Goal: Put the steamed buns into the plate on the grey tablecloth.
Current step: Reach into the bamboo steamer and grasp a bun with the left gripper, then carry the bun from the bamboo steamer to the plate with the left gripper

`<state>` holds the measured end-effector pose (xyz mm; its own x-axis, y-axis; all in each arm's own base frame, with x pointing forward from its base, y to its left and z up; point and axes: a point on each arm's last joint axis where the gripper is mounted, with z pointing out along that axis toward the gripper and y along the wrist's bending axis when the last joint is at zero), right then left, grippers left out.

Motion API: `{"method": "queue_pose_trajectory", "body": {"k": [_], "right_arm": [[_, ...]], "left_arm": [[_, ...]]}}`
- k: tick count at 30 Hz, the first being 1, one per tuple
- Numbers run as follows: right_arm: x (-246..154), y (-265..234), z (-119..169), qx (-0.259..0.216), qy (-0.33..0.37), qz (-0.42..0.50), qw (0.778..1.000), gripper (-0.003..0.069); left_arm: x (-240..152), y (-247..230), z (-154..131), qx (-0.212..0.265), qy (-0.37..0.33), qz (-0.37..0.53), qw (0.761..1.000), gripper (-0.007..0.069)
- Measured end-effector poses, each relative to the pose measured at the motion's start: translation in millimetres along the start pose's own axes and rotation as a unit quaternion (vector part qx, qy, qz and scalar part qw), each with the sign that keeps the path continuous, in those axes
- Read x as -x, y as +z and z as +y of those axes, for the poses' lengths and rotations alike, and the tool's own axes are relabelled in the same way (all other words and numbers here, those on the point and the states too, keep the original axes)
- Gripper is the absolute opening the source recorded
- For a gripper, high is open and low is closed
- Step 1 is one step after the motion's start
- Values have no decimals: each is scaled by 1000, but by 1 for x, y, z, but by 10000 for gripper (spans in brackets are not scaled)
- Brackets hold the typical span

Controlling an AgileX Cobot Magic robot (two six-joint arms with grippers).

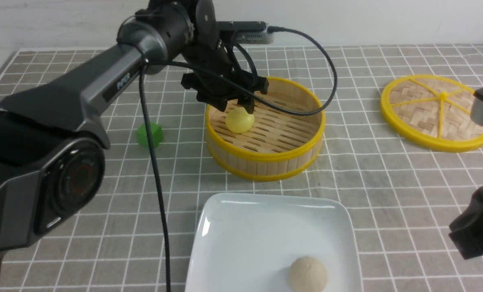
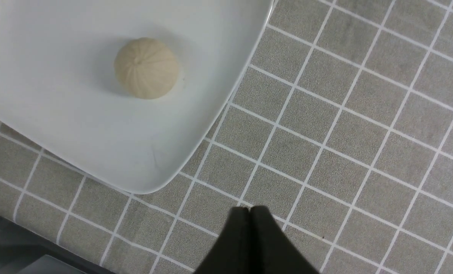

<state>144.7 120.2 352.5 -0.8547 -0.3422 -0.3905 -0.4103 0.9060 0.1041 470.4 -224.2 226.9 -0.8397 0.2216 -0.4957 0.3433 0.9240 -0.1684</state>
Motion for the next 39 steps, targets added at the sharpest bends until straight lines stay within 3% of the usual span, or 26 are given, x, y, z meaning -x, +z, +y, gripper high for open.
{"method": "queue_pose_trajectory", "body": {"k": [3, 7, 11, 14, 19, 23, 27, 33, 39], "right_arm": [[0, 0, -1, -4, 0, -1, 1000, -13], [0, 0, -1, -7, 0, -3, 1000, -10], [0, 0, -1, -7, 0, -3, 1000, -7], [0, 0, -1, -7, 0, -3, 1000, -7], [1, 0, -2, -10, 0, -4, 1000, -7], [1, 0, -4, -22, -4, -7, 1000, -5], [1, 0, -4, -22, -4, -7, 1000, -1], [0, -2, -5, -23, -5, -12, 1000, -1], [-11, -10, -8, -20, -5, -26, 999, 0]], "left_arm": [[-2, 14, 2, -1, -14, -1, 1000, 472], [-3, 21, 1, -9, -26, -4, 1000, 370], [-2, 15, -1, -17, -31, -2, 999, 118], [-1, -3, -4, -19, -34, 9, 999, 37], [6, -79, -14, -21, -20, 2, 1000, 23], [5, -175, -17, 14, 27, -36, 999, 22], [-5, -224, -14, 47, 27, -70, 996, 22], [-74, -240, -20, -21, -6, 10, 1000, 22], [-156, -192, -27, -86, -29, 126, 988, 23]]}}
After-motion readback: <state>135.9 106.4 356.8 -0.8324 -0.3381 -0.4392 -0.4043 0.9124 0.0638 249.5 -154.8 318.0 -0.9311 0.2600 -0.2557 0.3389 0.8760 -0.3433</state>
